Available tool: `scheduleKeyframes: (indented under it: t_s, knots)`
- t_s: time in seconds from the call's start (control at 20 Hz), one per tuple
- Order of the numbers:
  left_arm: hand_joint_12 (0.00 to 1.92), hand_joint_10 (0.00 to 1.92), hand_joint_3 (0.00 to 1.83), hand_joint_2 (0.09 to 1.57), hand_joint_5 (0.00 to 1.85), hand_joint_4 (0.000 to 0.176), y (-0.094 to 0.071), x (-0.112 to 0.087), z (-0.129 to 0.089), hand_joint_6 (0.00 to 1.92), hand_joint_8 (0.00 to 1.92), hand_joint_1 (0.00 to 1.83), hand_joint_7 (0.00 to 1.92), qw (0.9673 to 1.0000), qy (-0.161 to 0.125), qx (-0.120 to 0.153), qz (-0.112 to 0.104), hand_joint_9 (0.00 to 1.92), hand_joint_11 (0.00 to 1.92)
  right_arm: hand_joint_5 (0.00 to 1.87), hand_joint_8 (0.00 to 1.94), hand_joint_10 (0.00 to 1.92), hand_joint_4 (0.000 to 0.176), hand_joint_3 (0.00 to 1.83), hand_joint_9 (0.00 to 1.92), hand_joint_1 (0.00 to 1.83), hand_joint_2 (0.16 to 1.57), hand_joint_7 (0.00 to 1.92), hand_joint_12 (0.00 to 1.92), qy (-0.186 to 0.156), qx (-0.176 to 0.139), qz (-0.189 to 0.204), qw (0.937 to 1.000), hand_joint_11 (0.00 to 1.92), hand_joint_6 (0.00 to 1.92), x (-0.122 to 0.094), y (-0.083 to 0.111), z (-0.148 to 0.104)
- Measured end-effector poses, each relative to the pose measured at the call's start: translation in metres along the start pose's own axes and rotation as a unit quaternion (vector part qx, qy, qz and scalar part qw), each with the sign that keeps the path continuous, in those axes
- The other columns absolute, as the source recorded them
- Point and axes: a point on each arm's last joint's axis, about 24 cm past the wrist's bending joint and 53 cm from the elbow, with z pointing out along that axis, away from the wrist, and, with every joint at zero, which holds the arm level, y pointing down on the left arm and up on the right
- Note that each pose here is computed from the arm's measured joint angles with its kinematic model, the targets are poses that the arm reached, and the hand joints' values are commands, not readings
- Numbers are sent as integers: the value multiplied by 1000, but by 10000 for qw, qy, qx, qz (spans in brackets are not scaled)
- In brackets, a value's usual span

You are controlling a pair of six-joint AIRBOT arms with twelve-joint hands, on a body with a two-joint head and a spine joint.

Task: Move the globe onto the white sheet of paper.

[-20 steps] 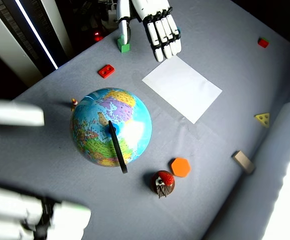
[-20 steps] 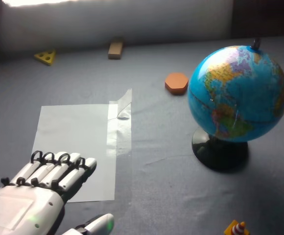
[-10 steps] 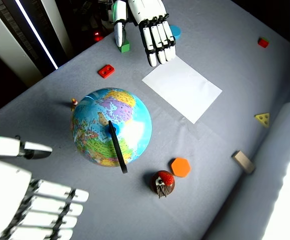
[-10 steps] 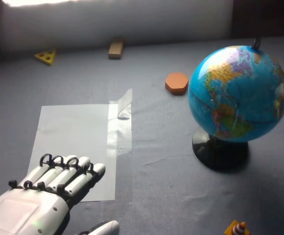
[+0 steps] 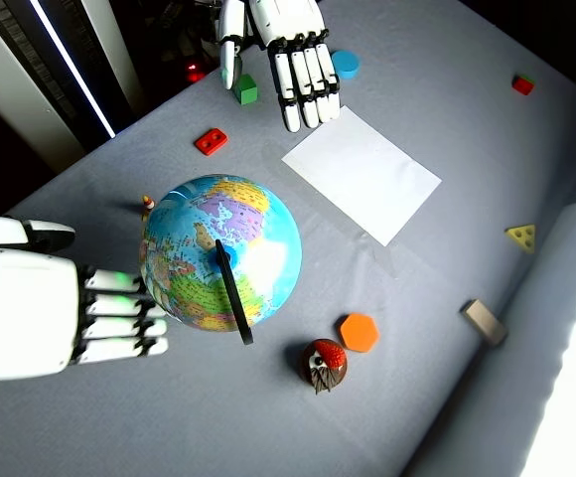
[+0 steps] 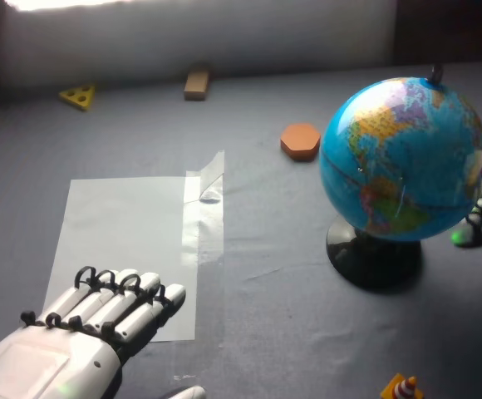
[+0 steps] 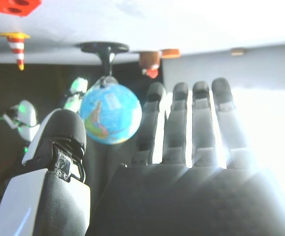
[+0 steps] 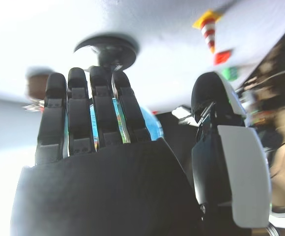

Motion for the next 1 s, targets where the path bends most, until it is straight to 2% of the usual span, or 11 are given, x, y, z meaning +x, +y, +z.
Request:
scheduleKeyframes:
  t_s: [0.15,0.4,0.55,0.65,0.75,1.0]
  knots:
    - [280,0,0,1239,157,45,0,0,0,5,0,0,105,10000,-9,-14,-15,74,0,115,1,3,0,0,164,81,1187,153,334,-94,-140,-555,9983,0,6,-9,-11,7]
    - [278,0,0,1240,158,45,3,-1,0,4,0,0,105,10000,-23,-77,-5,74,0,105,0,2,0,1,164,64,1193,154,337,-87,-797,-1273,9886,0,0,-12,-8,21]
    - [278,0,0,1239,158,45,4,1,0,3,0,0,105,9999,-5,-105,-45,74,0,108,2,2,0,1,164,64,1193,157,333,34,-907,-1431,9855,0,2,-5,-15,23]
    - [278,0,0,1239,158,45,5,0,0,3,0,0,105,9999,-20,-113,-46,74,0,108,2,2,0,1,164,64,1193,157,333,137,-1038,-1675,9803,0,2,2,-12,27]
    - [278,0,0,1240,158,45,5,0,0,3,0,0,104,9999,-16,-114,-44,73,0,115,3,1,0,2,162,63,1194,160,329,205,-1207,-1759,9768,0,4,9,-6,34]
    - [275,0,0,1239,153,40,4,4,0,1,0,0,104,9999,57,-98,-38,71,0,109,4,2,0,1,165,63,1193,164,328,279,-1265,-1758,9759,0,2,15,-1,51]
